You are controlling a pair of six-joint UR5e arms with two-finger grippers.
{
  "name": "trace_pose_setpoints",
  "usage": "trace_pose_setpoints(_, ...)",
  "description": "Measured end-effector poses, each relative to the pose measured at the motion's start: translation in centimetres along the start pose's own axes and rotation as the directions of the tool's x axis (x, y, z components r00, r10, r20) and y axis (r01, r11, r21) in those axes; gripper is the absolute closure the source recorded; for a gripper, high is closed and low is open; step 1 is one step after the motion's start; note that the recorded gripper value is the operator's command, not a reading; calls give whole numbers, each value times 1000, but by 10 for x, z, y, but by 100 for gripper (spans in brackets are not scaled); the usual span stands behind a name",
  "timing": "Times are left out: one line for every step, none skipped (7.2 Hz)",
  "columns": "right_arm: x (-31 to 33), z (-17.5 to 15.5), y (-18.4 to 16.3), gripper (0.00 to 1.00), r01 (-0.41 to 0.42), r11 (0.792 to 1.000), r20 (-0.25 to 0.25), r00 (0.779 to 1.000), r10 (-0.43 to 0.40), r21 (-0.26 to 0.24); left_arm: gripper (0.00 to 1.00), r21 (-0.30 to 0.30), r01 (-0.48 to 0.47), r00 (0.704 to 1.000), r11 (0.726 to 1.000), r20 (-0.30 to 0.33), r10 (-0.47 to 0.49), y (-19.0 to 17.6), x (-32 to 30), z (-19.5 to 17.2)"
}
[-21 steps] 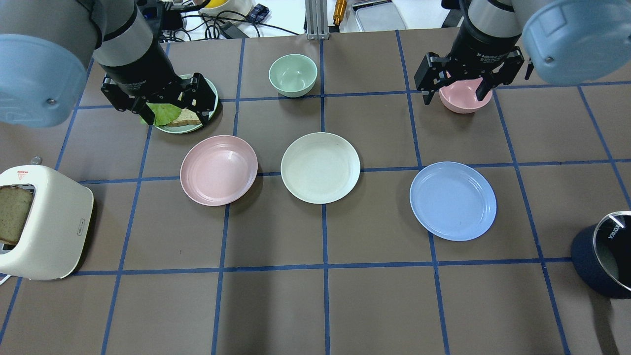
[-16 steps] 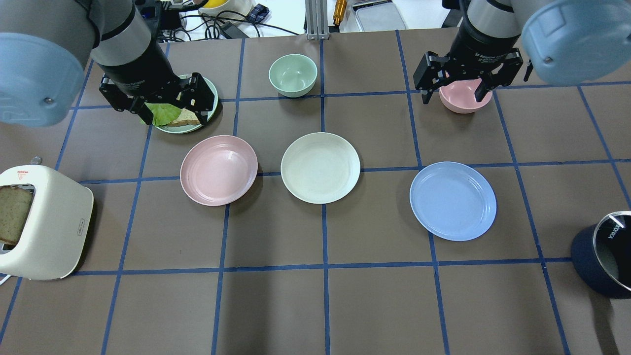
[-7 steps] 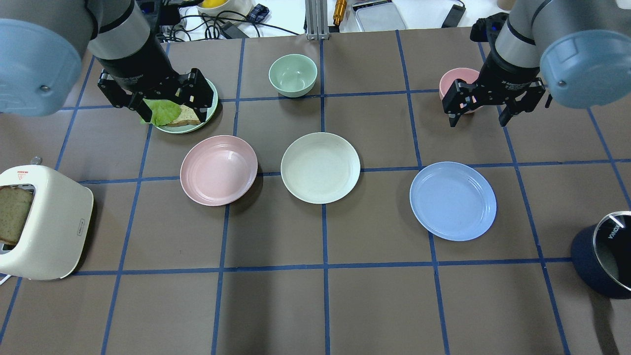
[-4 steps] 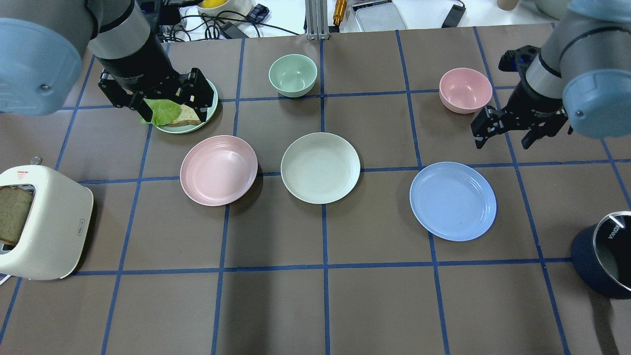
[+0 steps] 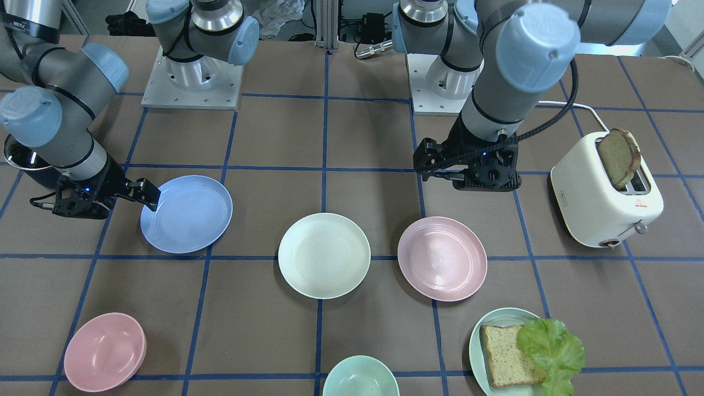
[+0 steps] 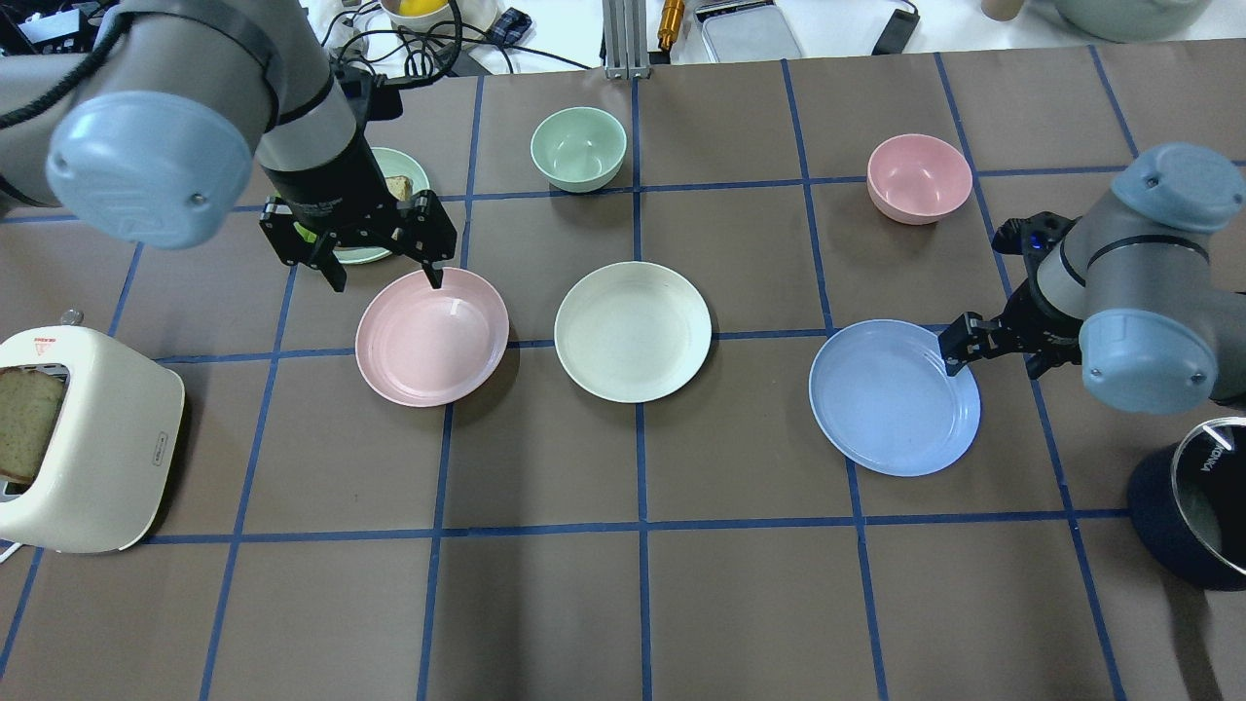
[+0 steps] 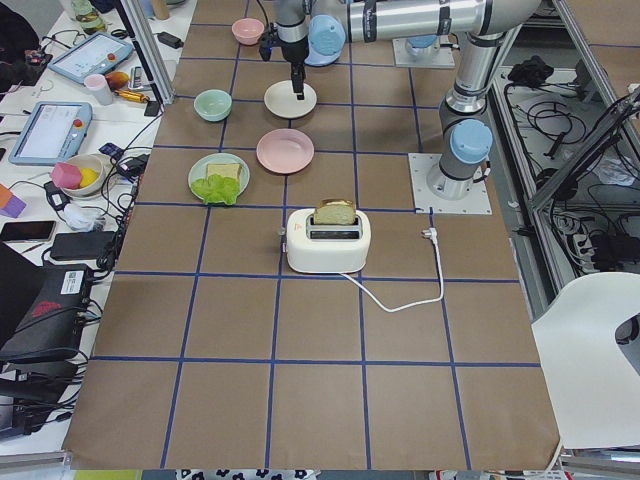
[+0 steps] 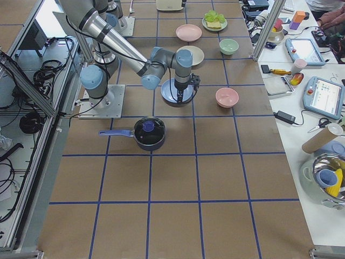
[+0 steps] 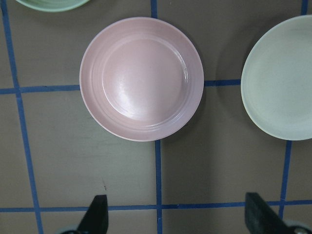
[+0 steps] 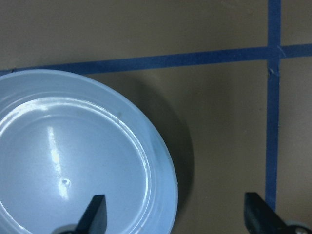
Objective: Stack three plates with pink and blue
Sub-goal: 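Grasp pink plate rim with left gripper while right grasps blue plate rim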
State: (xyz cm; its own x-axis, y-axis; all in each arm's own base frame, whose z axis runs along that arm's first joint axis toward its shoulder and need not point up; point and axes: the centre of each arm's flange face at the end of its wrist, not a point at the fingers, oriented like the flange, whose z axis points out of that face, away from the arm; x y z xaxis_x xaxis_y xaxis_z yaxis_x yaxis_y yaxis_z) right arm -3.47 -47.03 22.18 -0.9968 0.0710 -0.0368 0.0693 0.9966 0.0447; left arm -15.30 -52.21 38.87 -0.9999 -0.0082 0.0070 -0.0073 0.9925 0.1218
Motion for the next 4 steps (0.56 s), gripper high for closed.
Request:
trace_pose_setpoints(0,9,4,0,-1,1000,3,1000,1,-5,0,-1,9,1000,1000,-7,-9,-11,4,34)
trace_pose_setpoints(-1,21,9,0,-2,1000,4,1000,2,-4,0,13,2,1000,1000,-8,-2,-20,12,68)
trace_pose_setpoints(-1,29,13,11,-3,1000,-1,1000,3,10,0,31,-10,1000,999,-5,10,-29,19,99)
trace_pose_setpoints(-1,33,14,30,-5,1000,-3,1000,5,23,0,30,-24,1000,999,0,24,-36,28,125)
